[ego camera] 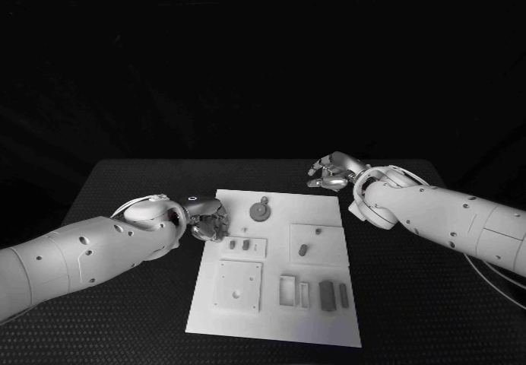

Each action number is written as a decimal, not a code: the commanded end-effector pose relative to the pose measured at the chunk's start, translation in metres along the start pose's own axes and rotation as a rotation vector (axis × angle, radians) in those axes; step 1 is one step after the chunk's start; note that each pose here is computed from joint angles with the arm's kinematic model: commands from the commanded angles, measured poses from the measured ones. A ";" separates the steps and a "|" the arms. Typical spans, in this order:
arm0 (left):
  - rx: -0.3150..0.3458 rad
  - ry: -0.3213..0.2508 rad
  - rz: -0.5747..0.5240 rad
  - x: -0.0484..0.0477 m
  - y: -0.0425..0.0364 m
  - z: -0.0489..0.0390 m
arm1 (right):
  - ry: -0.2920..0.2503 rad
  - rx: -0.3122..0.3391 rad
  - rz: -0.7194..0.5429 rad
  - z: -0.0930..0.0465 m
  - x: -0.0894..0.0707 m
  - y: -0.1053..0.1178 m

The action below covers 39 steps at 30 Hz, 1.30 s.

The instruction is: Assemble the parts on the task board

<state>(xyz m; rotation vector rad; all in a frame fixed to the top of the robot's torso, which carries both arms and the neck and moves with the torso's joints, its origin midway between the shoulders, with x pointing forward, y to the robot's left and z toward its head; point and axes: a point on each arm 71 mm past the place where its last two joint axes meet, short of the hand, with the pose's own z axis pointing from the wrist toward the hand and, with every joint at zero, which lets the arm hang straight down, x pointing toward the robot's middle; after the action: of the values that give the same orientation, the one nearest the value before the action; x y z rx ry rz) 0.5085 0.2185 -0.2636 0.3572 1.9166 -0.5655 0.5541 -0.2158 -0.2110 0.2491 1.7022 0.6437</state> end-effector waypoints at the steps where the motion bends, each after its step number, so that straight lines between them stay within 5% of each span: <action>1: -0.008 0.009 0.021 0.0035 0.0005 0.0011 | 0.007 -0.010 -0.004 0.000 0.001 0.001; 39: -0.024 0.023 0.013 0.0057 0.0010 0.0052 | 0.008 -0.010 -0.004 0.000 0.001 0.001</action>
<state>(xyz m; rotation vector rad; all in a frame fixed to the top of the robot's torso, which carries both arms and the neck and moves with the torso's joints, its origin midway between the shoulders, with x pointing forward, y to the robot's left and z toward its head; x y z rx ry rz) 0.5124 0.2155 -0.2644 0.3595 1.9094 -0.5567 0.5541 -0.2161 -0.2110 0.2493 1.7022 0.6433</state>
